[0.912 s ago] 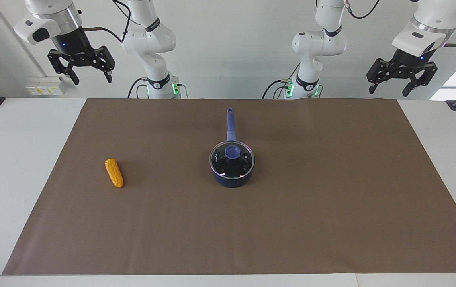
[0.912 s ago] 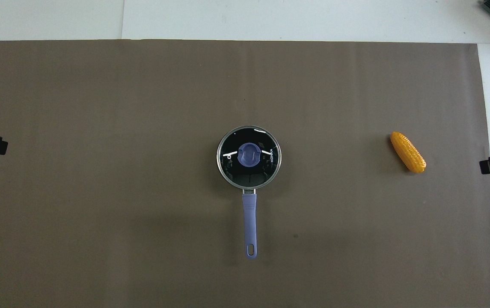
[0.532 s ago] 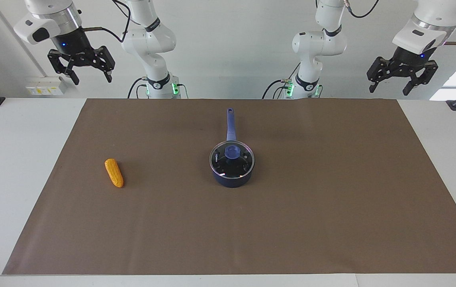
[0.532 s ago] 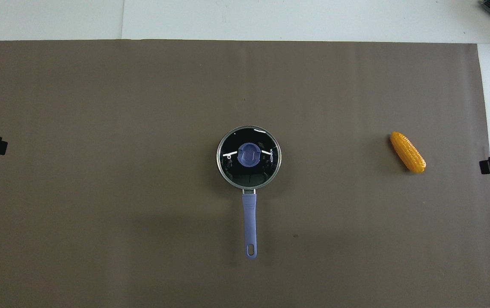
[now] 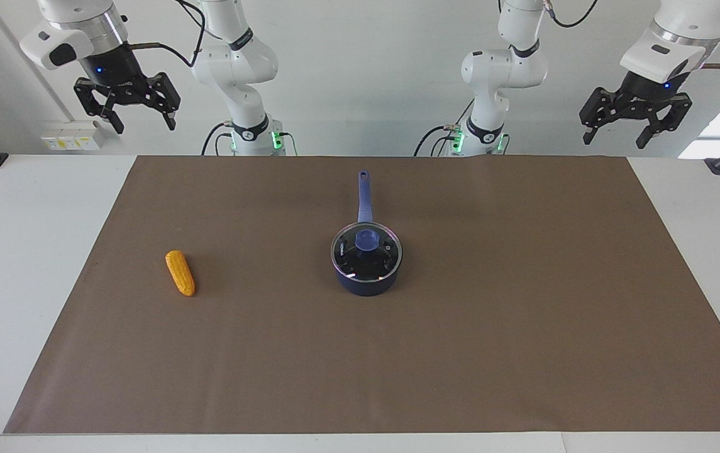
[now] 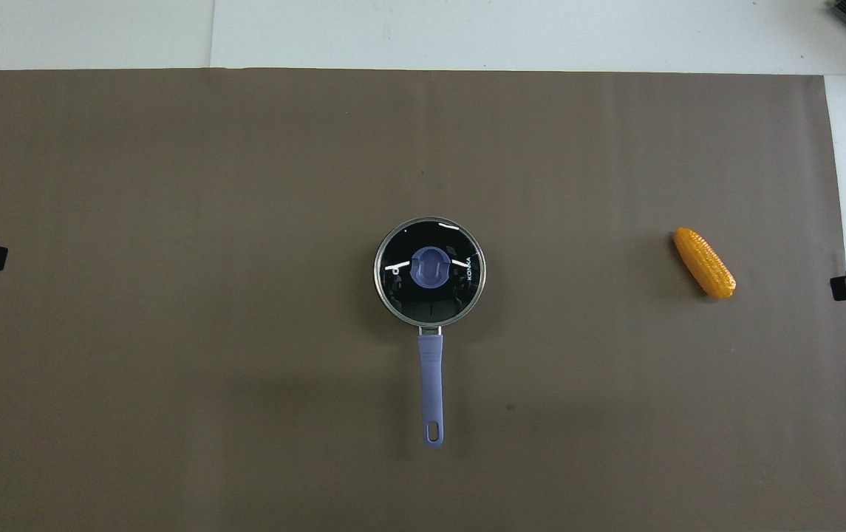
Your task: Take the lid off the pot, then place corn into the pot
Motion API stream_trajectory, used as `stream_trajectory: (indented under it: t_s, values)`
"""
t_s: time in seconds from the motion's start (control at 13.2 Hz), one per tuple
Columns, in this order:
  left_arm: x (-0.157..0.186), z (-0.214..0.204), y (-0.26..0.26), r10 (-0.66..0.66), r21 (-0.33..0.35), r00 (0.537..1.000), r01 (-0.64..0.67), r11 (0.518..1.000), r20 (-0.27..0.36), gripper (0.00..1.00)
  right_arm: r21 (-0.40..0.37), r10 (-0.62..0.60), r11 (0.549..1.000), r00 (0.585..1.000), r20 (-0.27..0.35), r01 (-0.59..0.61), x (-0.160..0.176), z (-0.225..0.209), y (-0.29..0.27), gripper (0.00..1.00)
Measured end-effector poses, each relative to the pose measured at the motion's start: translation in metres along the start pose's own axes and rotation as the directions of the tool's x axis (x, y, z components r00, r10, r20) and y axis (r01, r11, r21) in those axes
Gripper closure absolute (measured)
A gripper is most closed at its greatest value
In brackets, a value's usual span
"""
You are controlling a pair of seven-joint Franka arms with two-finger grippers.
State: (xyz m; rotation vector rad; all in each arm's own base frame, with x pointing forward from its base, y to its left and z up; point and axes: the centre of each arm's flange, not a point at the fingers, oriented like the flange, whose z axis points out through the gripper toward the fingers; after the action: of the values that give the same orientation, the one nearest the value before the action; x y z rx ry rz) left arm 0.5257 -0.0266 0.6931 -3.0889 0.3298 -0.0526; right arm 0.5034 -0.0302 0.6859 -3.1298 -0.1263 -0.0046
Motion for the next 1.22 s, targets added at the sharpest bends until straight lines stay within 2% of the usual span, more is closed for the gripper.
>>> stream_trajectory:
  t_s: [0.3,0.76,0.91,1.22]
  values:
    - [-0.001,0.000,-0.001,-0.051,0.000,0.999,0.051,0.999,0.002,0.00,0.000,-0.003,1.000,1.000,0.000,0.003,0.000,0.000,-0.002,0.00]
    - [-0.005,0.002,0.000,-0.056,-0.003,0.998,0.056,0.998,0.012,0.00,0.002,0.032,0.999,0.999,0.006,-0.032,-0.001,0.011,0.018,0.00]
    - [-0.006,0.002,0.000,-0.056,-0.004,0.998,0.056,0.998,0.013,0.00,-0.003,0.010,1.000,1.000,-0.016,-0.010,0.008,0.041,0.021,0.00]
    - [-0.005,0.003,0.002,-0.052,-0.004,0.999,0.052,0.999,0.014,0.00,-0.036,-0.075,0.997,0.996,-0.048,0.073,0.037,0.135,0.028,0.00]
